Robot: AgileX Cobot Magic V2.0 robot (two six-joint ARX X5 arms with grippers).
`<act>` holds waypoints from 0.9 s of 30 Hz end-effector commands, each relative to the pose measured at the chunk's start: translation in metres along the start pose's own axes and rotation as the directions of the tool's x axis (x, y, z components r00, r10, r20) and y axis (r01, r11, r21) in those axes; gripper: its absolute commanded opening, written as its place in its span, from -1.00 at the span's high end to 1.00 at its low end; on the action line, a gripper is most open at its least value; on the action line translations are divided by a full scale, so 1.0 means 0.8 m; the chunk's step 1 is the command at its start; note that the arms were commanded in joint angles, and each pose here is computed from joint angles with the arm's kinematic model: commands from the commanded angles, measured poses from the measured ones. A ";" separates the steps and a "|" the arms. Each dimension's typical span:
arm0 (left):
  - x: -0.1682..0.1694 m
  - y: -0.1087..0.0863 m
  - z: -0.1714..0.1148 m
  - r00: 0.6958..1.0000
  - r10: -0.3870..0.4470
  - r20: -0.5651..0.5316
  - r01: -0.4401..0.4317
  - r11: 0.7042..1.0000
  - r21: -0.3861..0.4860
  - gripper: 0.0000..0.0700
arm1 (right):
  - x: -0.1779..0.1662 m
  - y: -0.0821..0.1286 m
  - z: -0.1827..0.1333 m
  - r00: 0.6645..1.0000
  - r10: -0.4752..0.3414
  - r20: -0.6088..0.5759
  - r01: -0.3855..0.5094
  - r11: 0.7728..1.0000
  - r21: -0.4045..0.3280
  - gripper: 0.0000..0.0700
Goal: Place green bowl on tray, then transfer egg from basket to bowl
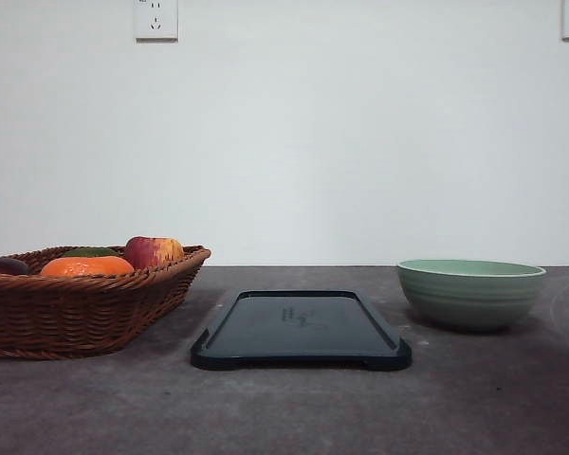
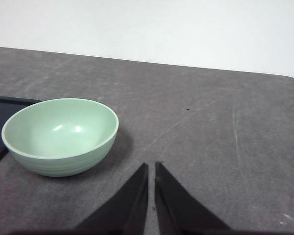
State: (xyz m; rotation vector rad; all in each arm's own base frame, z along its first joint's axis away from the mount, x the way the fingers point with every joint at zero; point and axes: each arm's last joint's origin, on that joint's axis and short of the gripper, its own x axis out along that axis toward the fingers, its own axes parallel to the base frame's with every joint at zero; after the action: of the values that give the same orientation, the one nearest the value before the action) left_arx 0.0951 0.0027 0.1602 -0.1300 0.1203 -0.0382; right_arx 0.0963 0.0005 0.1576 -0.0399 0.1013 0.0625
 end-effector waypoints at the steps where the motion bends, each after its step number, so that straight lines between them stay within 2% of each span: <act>1: 0.002 0.001 -0.006 1.000 0.004 -0.006 -0.004 1.000 -0.002 1.00 | 0.000 0.000 0.000 1.000 0.001 0.007 -0.001 1.000 0.010 0.96; 6: 0.002 0.001 -0.006 1.000 0.003 -0.005 -0.003 1.000 -0.031 1.00 | 0.000 0.000 0.000 1.000 0.001 0.013 -0.001 1.000 0.010 0.96; 9: 0.002 0.001 -0.006 1.000 0.003 -0.005 -0.004 0.988 -0.157 1.00 | 0.000 0.000 0.001 1.000 0.001 0.021 -0.001 1.000 0.031 0.96; 12: 0.002 0.001 -0.006 1.000 0.003 -0.006 -0.005 0.949 -0.317 1.00 | 0.000 0.000 0.001 1.000 0.001 0.021 -0.004 0.989 0.148 0.96; 14: 0.002 0.001 -0.006 1.000 0.003 -0.006 -0.005 0.908 -0.419 1.00 | 0.000 0.000 0.001 1.000 -0.004 0.022 -0.002 0.965 0.261 0.98; 16: 0.002 0.001 -0.006 1.000 0.003 -0.002 -0.003 0.865 -0.503 1.00 | 0.000 0.000 0.002 1.000 -0.010 0.022 0.002 0.932 0.361 0.98; 18: 0.002 0.001 -0.005 1.000 0.002 0.005 0.002 0.839 -0.544 1.00 | 0.000 0.000 0.003 0.999 -0.010 0.034 -0.005 0.907 0.421 0.98; 20: 0.002 0.001 -0.001 0.999 -0.002 0.039 0.023 0.839 -0.544 1.00 | 0.000 0.000 0.008 0.997 -0.003 0.076 -0.032 0.887 0.461 0.98; 21: 0.002 0.000 0.001 0.998 -0.004 0.057 0.035 0.841 -0.540 1.00 | 0.000 0.000 0.012 0.994 -0.002 0.109 -0.049 0.885 0.462 0.98; 24: 0.000 -0.001 0.015 0.986 -0.018 0.166 0.098 0.865 -0.492 1.00 | -0.002 -0.001 0.024 0.978 -0.005 0.207 -0.088 0.893 0.442 0.98; 27: -0.002 -0.003 0.027 0.963 -0.032 0.266 0.142 0.904 -0.403 1.00 | -0.005 -0.001 0.035 0.954 -0.008 0.299 -0.116 0.911 0.395 0.98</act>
State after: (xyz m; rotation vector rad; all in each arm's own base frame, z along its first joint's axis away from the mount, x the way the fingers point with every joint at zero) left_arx 0.0948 0.0027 0.1853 -0.6279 -0.1229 -0.0893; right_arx 0.0952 0.0005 0.1854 0.3979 -0.1709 0.0956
